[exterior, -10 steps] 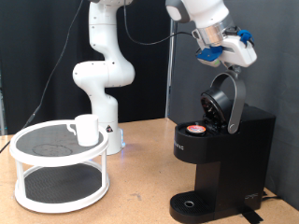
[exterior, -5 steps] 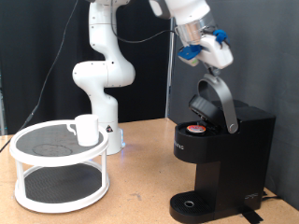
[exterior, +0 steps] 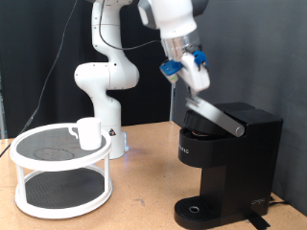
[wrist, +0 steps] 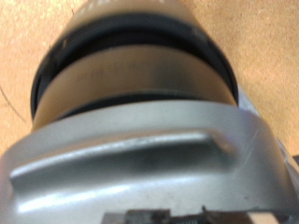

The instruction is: Make a cup of coffee with the keurig machine

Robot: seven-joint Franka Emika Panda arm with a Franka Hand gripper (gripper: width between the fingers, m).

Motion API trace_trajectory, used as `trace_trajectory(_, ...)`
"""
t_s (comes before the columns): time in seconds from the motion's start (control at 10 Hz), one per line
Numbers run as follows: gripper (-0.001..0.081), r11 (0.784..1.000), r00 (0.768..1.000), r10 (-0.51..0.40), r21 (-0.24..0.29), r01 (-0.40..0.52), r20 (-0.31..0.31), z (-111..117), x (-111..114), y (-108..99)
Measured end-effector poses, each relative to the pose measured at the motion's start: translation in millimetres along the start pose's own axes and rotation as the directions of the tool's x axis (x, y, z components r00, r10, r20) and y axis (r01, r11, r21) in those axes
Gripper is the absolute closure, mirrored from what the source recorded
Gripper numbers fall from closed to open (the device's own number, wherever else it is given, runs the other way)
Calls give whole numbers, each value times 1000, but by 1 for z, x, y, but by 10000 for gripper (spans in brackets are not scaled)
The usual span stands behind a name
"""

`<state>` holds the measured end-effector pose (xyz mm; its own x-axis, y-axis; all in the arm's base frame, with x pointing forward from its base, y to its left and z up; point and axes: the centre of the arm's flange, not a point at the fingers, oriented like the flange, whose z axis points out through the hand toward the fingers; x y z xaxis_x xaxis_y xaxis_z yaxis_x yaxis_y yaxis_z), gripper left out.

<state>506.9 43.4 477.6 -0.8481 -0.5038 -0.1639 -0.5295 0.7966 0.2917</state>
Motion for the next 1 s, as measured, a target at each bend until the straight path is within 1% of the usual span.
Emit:
trace_trajectory(0.4,806,1000,999,29,10,-29,-13,37,21,-30)
trace_trajectory(0.6,806,999,999,35,15,-34,-18,60,33,-46)
trace_trajectory(0.7,806,999,999,36,23,-35,-10,62,36,-53)
trace_trajectory(0.8,806,999,999,39,23,-38,-17,73,42,-59)
trace_trajectory(1.0,806,999,999,31,20,-31,-22,87,49,-69)
